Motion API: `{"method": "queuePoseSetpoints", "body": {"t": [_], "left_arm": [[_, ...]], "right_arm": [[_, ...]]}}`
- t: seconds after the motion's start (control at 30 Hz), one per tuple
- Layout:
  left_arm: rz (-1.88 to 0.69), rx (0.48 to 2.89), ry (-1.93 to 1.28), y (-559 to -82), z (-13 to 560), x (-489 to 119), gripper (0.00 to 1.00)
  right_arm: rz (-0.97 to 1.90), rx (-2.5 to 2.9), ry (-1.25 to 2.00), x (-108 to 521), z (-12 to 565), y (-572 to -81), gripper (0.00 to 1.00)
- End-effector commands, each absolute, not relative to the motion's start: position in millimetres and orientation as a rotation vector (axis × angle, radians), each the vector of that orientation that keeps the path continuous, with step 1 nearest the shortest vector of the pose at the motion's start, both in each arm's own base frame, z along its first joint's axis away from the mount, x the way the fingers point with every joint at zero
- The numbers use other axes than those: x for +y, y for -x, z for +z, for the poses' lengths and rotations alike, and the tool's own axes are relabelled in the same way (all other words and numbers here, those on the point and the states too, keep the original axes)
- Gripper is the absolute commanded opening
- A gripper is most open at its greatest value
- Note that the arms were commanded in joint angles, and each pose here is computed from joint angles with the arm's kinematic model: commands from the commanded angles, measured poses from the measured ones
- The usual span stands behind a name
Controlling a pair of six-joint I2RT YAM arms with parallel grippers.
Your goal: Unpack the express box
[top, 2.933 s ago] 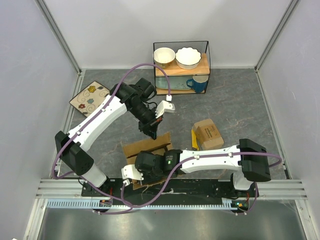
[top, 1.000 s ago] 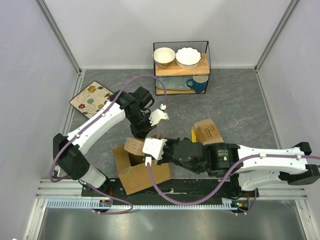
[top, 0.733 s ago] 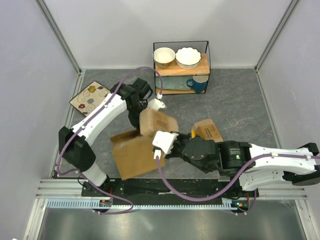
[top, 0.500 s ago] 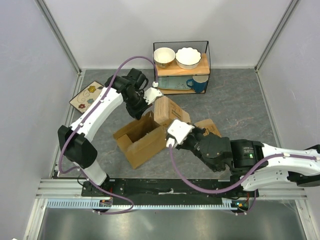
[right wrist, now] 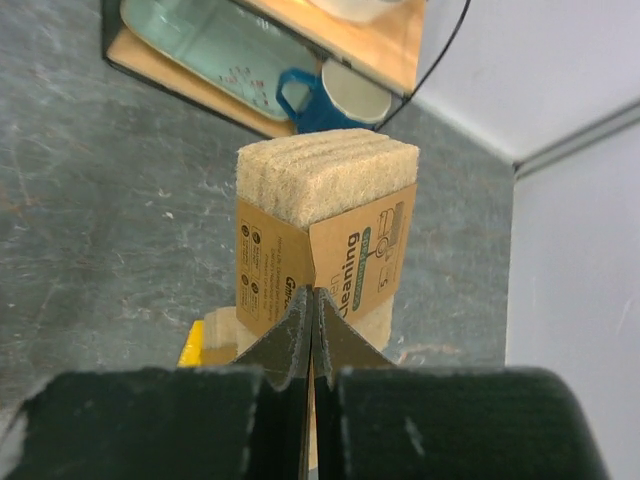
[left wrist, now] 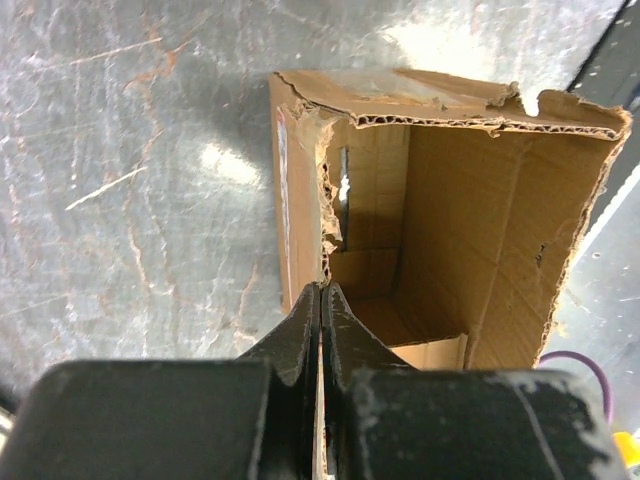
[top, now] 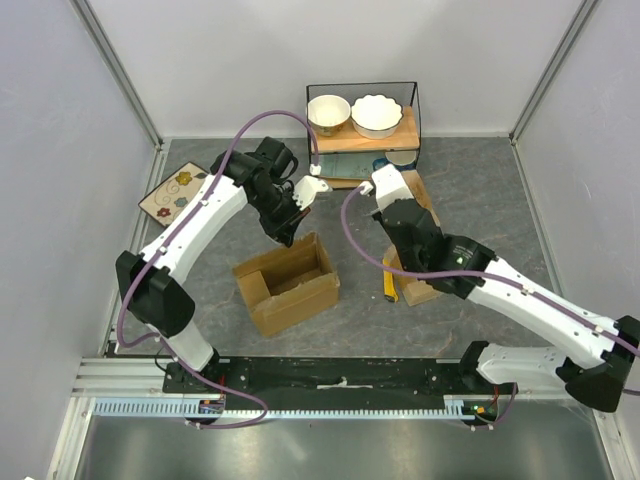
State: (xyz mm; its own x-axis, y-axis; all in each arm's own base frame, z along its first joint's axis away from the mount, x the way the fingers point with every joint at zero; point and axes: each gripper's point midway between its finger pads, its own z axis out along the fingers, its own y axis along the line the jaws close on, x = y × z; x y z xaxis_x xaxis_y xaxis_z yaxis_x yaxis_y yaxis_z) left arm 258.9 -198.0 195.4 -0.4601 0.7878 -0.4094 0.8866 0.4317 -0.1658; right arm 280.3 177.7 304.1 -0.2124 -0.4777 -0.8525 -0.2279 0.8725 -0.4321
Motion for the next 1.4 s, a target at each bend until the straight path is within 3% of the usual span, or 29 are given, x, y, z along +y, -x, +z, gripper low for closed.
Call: {"method": "queuePoseSetpoints", "body": {"t": [0.0,0.33,0.6,1.17,1.23,1.27,1.37], "left_arm": [[-0.692,2.372,-1.421,-250,212,-220,0.02],[-0.686,2.384,-1.453,-240,206,-216,0.04],[-0.664,2.381,-1.468,-230,206,-207,0.11],[-0.642,2.34,-1.369,-258,215,-224,0.11],[-0.679,2.328,-1.361,-261,219,-231,0.15],[-0.687,2.325,-1.359,-262,220,-233,0.26],[-0.71,2.318,-1.361,-261,222,-235,0.41]], "right_arm": [[-0.176,1.884,0.401,163,283,-304,0.0],[-0.227,2.115,0.383,131,213,-313,0.0],[-0.259,2.197,0.424,118,192,-298,0.0],[-0.119,2.323,0.508,129,173,-268,0.0],[-0.118,2.338,0.519,130,168,-268,0.02],[-0.125,2.346,0.523,130,165,-268,0.08],[-0.124,2.347,0.513,131,164,-269,0.24]]}}
